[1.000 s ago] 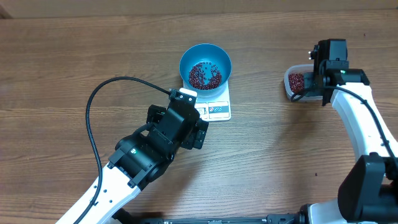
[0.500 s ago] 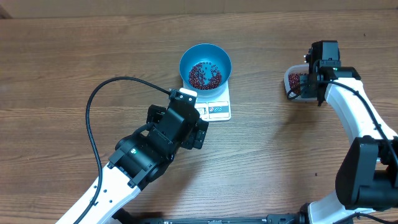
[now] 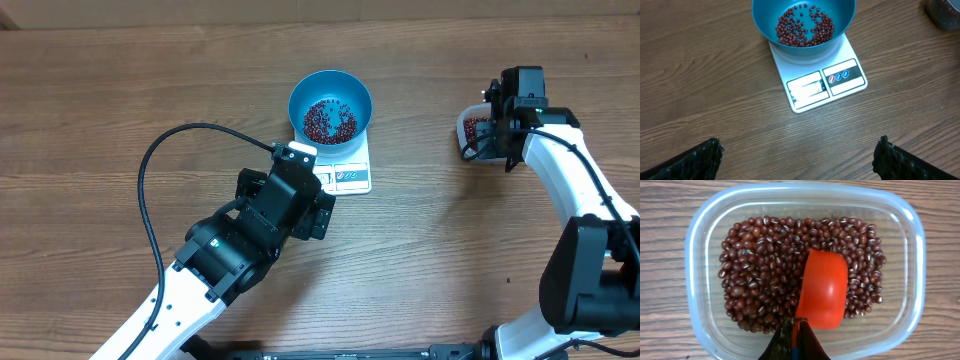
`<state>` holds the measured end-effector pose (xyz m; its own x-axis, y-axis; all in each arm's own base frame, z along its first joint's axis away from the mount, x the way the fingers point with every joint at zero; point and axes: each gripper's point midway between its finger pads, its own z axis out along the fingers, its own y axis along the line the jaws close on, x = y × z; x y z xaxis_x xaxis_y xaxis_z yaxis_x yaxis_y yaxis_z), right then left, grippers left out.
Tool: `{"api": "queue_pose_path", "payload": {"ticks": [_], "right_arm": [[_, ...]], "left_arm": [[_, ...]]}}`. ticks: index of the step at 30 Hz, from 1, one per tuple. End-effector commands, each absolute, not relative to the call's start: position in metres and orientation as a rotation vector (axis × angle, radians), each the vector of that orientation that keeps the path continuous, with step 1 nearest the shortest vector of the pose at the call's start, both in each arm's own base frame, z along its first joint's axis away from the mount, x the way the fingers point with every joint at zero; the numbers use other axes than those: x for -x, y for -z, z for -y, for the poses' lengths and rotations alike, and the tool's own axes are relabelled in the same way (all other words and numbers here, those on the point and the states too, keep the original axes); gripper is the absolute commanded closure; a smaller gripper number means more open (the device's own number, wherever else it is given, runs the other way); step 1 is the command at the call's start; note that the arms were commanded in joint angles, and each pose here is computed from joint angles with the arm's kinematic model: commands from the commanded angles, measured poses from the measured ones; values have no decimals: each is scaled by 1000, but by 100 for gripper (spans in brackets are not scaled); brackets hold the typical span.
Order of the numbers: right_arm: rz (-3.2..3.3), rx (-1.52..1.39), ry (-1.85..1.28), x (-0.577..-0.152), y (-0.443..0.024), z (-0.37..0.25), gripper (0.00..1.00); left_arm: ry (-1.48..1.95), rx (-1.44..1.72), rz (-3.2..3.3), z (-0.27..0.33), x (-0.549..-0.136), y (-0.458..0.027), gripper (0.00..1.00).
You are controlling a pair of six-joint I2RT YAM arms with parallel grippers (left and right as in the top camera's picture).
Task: Scoop item into bowl and weigh 150g on scale
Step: 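Lower the red cup into the beans with the right gripper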
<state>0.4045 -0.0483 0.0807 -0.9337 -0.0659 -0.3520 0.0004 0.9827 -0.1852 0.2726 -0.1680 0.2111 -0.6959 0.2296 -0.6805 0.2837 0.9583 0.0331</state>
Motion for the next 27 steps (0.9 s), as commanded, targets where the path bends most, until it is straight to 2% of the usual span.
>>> {"api": "queue_pose_path", "payload": {"ticks": [1,20,27], "right_arm": [[-2769,57,134,-407,-76,37,96],[-2691,-10,-339,-406,-84,42,96],[-2685,-8,-369,-406,-85,41,96]], "left_arm": [[78,-358,-2374,165,-274,-208,1],[78,-358,-2374,165,-274,-208,1],[78,-358,-2374,165,-274,-208,1]]}}
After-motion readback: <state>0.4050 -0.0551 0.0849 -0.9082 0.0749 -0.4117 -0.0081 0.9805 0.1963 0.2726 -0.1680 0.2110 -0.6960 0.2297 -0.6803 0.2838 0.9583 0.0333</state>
